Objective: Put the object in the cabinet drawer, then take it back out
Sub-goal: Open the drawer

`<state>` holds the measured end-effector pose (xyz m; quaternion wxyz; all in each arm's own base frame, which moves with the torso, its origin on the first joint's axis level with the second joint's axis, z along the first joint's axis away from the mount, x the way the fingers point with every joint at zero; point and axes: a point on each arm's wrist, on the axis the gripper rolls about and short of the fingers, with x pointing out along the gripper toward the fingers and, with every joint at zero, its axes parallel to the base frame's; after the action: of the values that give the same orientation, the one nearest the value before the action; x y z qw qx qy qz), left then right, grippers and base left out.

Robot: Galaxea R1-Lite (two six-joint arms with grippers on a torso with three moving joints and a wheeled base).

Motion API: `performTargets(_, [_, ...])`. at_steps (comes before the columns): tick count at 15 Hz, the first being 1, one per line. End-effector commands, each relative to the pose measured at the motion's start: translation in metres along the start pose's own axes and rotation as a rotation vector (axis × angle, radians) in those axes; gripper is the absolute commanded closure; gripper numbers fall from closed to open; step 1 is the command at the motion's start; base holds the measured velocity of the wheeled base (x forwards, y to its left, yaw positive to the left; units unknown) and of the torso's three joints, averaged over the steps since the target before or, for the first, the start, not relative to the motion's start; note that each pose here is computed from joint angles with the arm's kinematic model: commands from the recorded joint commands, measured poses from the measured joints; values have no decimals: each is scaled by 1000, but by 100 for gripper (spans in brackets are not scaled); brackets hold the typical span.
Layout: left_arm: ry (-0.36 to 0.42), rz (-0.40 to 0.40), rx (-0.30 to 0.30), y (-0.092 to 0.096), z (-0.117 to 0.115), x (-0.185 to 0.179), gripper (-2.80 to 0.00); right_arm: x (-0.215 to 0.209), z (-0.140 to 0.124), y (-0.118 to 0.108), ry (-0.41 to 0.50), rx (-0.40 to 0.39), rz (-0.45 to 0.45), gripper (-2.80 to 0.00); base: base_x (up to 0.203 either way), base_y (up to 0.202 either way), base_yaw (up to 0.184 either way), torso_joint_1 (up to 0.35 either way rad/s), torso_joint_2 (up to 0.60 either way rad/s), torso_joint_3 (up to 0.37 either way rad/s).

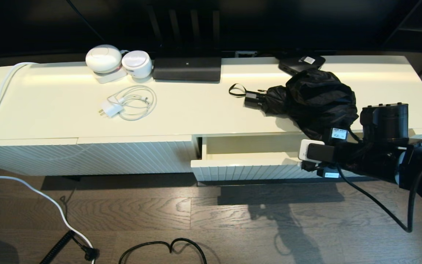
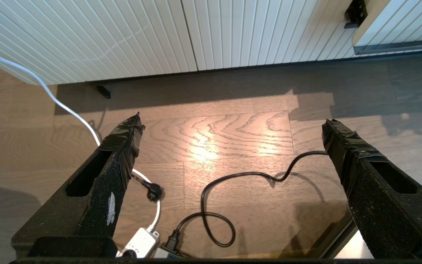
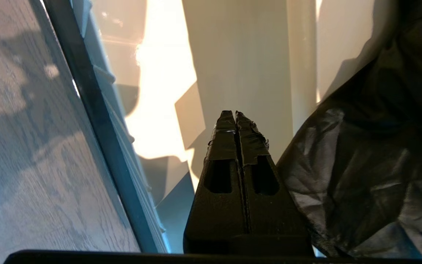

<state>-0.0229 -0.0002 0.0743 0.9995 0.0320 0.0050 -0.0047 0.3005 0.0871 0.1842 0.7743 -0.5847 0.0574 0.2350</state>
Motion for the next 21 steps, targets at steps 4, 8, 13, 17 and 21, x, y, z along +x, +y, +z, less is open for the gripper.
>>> performTargets(4, [1,0,0,0,0,0,-280,-8,3,-1,33,-15,-7,0,0,0,0,0,0,0])
performTargets(8, [2,0,0,0,0,0,-280,-24,3,5,61,-17,79,0,0,0,0,0,0,0])
performTargets(13, [1,0,0,0,0,0,-280,-31,4,23,69,-19,167,0,0,0,0,0,0,0])
performTargets(17, [1,0,0,0,0,0,-280,-36,-1,39,83,-21,218,0,0,0,0,0,0,0])
performTargets(21, [2,0,0,0,0,0,-280,-43,-4,53,93,-21,257,0,0,0,0,0,0,0])
